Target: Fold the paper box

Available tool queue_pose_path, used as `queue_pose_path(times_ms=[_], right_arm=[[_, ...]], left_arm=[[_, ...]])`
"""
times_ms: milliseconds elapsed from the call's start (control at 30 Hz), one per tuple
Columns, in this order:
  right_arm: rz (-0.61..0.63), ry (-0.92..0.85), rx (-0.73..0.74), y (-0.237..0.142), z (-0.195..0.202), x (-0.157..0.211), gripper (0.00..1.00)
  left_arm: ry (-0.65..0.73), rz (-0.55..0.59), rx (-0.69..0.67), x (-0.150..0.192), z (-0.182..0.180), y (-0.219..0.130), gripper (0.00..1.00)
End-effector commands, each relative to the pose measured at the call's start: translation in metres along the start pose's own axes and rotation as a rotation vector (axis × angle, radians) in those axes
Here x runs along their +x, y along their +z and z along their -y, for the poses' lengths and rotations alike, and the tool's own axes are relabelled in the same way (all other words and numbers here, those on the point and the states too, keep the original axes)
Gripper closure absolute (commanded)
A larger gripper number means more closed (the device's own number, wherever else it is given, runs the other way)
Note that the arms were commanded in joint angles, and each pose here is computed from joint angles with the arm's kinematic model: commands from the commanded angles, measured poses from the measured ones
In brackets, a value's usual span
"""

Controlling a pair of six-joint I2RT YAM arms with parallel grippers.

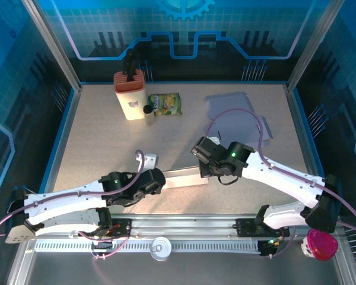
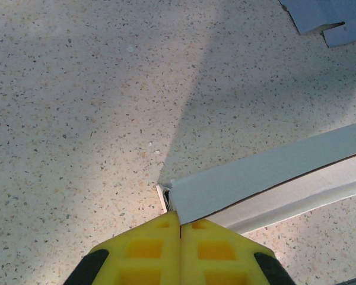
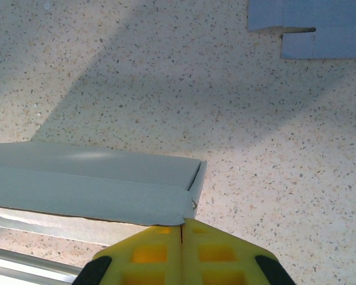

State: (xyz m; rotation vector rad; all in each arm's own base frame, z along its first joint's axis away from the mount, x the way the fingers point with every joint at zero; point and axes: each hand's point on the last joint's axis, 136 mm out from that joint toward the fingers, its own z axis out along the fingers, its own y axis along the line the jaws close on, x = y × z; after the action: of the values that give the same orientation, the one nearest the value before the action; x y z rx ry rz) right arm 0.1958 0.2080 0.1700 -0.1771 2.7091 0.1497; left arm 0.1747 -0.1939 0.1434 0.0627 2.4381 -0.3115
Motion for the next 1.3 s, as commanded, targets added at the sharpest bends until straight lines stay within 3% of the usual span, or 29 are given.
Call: queue_pose_path(times_ms=[0, 933, 1267], right_arm=[[0.009, 0.065, -0.102, -0.001, -0.018, -0.004, 1.00], [-0.059, 0.202, -0.223, 0.002, -0.029, -0.010, 1.00], [-0.046, 0.177, -0.172, 0.009, -0.014, -0.007, 1.00]], left_arm=[[-0.014, -0.035, 0.071, 0.001, 0.018, -0.004, 1.00], [-0.014, -0.043, 0.095, 0.001, 0.023, -0.005, 1.00], [-0.009, -0.040, 0.082, 0.001, 0.019, -0.006, 1.00]])
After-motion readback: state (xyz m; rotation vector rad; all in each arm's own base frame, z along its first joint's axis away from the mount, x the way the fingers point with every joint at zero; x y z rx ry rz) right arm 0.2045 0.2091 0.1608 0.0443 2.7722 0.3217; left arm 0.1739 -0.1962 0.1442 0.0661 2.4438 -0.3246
